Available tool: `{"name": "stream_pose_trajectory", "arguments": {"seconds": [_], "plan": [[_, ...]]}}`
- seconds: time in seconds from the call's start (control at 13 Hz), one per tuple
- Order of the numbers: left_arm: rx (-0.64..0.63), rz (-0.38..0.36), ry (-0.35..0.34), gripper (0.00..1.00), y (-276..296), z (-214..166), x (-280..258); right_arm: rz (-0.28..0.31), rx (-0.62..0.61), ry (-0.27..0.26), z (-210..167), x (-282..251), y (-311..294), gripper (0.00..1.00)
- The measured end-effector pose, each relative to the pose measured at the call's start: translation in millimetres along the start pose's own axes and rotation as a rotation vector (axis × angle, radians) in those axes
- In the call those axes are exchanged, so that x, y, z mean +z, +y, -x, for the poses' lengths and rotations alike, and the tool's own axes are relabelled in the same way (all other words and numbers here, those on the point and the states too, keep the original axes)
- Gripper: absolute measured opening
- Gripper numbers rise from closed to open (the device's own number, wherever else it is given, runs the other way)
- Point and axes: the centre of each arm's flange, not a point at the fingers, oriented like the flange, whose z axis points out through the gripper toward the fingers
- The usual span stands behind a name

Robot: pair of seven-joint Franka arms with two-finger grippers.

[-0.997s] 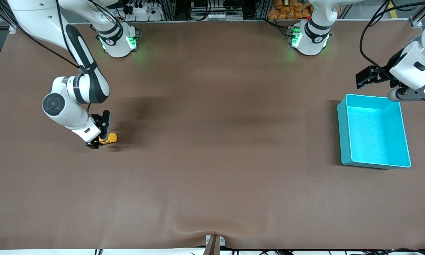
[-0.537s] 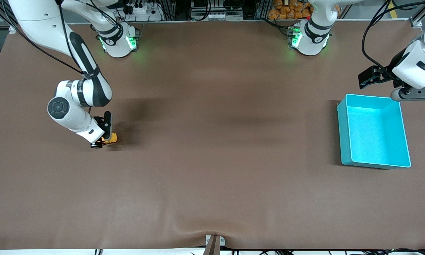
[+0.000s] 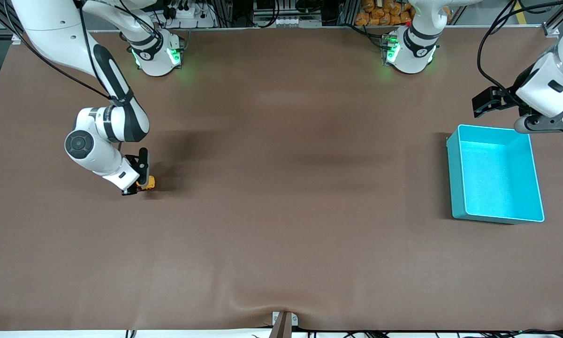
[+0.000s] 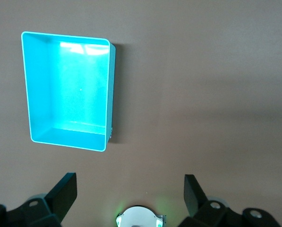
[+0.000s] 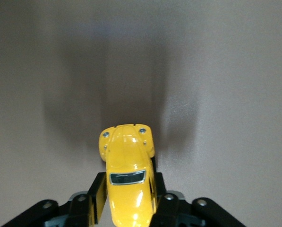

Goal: Wind and store yellow beetle car
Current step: 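Drag the held car backward along the table with the right gripper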

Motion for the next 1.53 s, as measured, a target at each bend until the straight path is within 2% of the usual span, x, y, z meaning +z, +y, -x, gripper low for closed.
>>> {"name": "stream_pose_trajectory", "arguments": {"seconds": [0.46, 1.07, 1.53], "plan": [[0.017, 0.011, -0.001, 1.0, 7.7, 1.1, -0.4, 0.002, 0.016, 0.0, 9.1, -1.1, 1.3, 0.4], [0.014, 0.013, 0.006, 1.0, 6.5, -0.4, -0.4, 0.001, 0.048, 0.0, 30.2, 0.5, 1.5, 0.4], [0.008, 0.017, 0.017, 1.0, 3.0, -2.2, -1.1, 0.002, 0.022, -0.001, 59.7, 2.5, 0.8, 0.4]]}}
